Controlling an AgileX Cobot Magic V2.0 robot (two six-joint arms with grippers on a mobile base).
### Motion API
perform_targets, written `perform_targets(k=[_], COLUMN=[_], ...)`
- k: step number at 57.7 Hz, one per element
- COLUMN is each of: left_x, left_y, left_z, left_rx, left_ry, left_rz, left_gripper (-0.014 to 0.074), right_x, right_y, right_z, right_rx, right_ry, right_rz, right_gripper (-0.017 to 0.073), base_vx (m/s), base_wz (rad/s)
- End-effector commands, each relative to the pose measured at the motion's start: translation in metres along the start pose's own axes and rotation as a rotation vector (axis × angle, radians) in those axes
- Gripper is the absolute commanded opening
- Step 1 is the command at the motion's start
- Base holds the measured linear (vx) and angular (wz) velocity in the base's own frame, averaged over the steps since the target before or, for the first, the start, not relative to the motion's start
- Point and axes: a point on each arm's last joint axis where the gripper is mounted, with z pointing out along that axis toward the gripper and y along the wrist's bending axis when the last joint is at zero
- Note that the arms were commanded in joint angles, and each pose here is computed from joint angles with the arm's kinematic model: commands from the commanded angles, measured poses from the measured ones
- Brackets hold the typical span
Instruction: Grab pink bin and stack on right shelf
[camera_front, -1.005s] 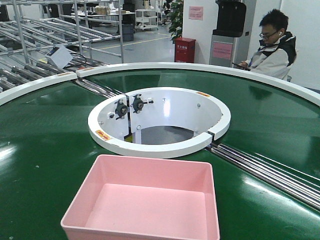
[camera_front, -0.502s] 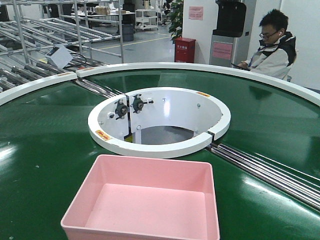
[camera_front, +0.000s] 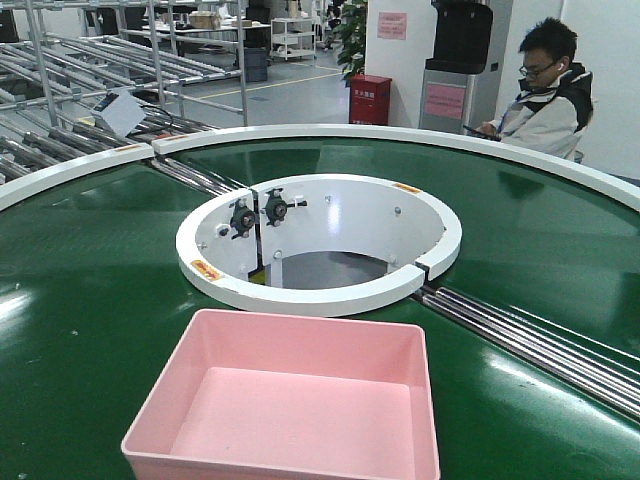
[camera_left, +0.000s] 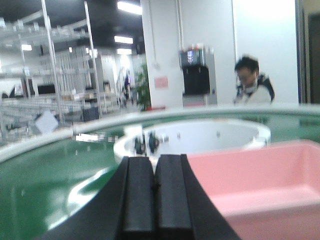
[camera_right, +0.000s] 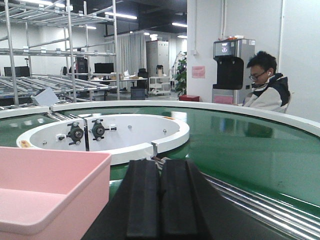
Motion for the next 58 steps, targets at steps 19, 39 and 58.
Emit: perform_targets(k=[19, 39, 58], left_x=[-0.147, -0.094, -0.045], left_y=[0.010, 0.006, 0.002], left_z=[0.073, 0.160, 0.218], left_rx=[0.011, 0.061, 0.052], left_ry=[0.036, 0.374, 0.586], left_rz=[0.156, 0.147, 0.011], left_gripper=[0.0001, 0.0273, 0.0460], right_x=[-0.129, -0.107, -0.063], right_y=[-0.001, -0.001, 0.001], right_z=[0.069, 0.144, 0.196], right_rx=[0.006, -0.001, -0.006], right_ry=[0.070, 0.298, 0.530], right_rz=[-0.063, -0.062, 0.002], right_gripper=[-0.0005, 0.0239, 0.0471], base_vx=[0.00, 0.00, 0.00], base_wz=[0.00, 0.00, 0.00])
